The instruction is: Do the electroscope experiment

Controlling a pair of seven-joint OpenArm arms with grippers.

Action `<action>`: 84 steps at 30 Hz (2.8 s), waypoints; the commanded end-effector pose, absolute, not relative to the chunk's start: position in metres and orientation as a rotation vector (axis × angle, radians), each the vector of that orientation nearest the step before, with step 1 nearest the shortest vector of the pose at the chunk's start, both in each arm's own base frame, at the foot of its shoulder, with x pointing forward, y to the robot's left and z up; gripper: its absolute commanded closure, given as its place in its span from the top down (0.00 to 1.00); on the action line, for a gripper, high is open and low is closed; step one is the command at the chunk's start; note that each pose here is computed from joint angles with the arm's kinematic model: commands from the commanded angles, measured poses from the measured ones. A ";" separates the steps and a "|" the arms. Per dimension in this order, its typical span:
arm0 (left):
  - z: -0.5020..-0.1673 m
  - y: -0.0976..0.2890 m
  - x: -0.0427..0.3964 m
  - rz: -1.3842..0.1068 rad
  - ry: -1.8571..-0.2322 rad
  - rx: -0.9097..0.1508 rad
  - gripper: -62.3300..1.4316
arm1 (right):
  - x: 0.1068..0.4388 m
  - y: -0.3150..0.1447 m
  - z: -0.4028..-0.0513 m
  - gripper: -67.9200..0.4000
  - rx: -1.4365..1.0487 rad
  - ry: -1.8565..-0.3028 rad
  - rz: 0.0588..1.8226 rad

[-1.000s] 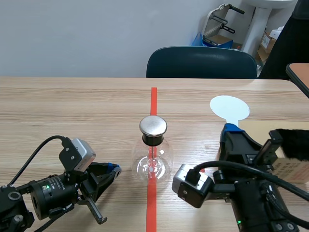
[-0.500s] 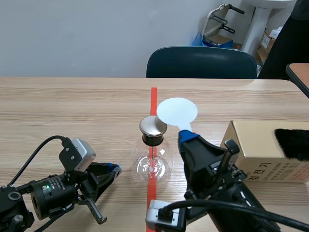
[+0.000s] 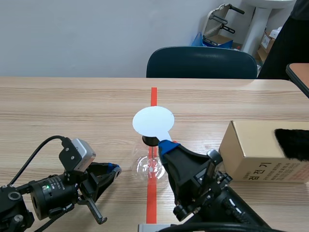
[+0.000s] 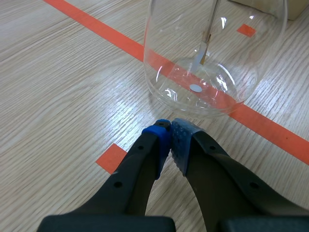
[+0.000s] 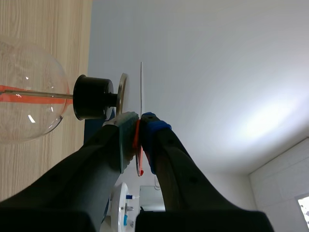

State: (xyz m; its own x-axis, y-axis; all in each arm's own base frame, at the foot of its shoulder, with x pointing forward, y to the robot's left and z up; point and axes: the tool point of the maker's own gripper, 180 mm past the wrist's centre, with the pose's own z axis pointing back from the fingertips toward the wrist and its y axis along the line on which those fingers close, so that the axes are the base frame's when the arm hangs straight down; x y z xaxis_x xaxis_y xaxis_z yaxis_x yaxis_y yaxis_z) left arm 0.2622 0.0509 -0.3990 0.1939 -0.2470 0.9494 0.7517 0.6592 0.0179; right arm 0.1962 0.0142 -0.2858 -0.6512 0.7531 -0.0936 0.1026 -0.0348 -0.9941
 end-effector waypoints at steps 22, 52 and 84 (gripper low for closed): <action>-0.389 0.044 0.266 -0.737 -1.218 -0.540 0.08 | 0.223 -0.020 -0.284 0.02 -1.053 -1.600 1.607; -0.389 0.044 0.266 -0.738 -1.217 -0.539 0.08 | 0.241 -0.070 -0.279 0.02 -1.228 -1.401 1.374; -0.389 0.044 0.266 -0.738 -1.217 -0.539 0.08 | 0.241 -0.069 -0.279 0.02 -1.225 -1.405 1.378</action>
State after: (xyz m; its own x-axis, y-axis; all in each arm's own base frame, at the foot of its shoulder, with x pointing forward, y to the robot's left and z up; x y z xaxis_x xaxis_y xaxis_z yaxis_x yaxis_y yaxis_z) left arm 0.2622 0.0509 -0.3990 0.1937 -0.2467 0.9495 0.7517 0.6592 0.0179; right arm 0.2362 -0.0647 -0.2850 -0.2144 0.9741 -0.0719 0.0729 -0.0575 -0.9957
